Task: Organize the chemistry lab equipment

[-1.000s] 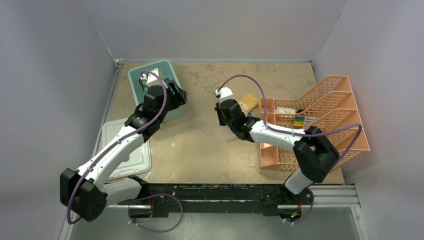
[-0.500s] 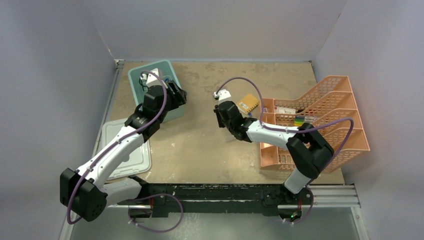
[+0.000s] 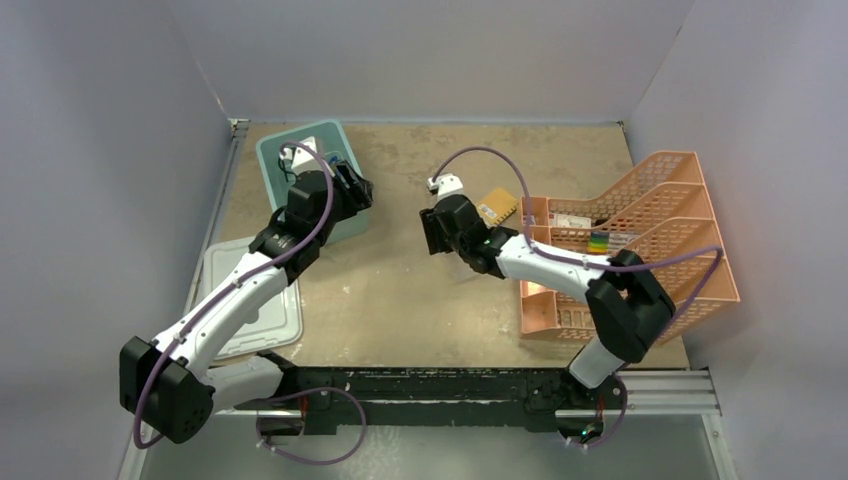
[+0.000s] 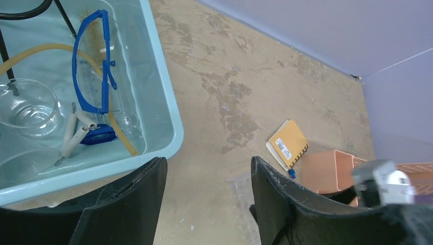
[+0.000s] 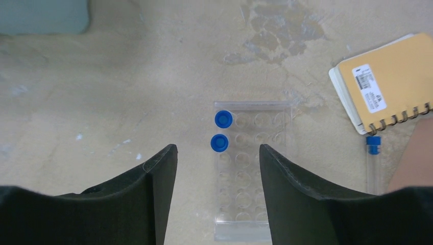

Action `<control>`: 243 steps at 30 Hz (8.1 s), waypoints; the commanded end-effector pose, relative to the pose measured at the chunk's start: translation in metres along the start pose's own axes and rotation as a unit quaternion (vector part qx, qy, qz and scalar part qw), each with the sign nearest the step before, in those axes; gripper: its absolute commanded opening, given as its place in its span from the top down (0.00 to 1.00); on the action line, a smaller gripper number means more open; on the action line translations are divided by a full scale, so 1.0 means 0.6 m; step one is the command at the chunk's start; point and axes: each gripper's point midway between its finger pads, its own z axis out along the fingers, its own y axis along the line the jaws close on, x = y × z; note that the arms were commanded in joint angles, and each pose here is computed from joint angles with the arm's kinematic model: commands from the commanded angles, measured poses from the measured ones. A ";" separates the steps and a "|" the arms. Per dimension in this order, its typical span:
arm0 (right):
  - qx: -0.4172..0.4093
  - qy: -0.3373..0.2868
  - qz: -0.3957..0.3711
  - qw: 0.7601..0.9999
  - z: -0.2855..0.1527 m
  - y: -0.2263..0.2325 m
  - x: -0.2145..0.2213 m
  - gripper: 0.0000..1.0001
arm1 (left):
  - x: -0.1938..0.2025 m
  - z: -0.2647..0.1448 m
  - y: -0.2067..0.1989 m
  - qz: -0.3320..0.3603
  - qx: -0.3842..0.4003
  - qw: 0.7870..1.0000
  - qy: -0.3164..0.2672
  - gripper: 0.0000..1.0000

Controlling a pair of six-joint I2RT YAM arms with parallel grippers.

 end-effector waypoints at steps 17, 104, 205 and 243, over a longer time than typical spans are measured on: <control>0.088 0.092 0.103 0.986 -0.035 -0.193 -0.029 0.56 | -0.050 -0.025 -0.026 0.010 0.032 0.998 -0.044 0.23; -0.304 -0.164 0.298 0.890 -0.284 -0.050 -0.334 0.88 | 0.048 -0.092 -0.368 -0.081 0.424 0.897 0.089 0.48; -0.002 0.019 -0.004 1.000 -0.082 -0.020 -0.076 0.93 | -0.154 -0.061 -0.103 0.098 0.078 0.989 -0.081 0.49; -0.011 0.054 -0.018 0.998 -0.012 -0.001 0.013 0.81 | -0.146 -0.061 -0.091 0.088 0.075 0.989 -0.090 0.49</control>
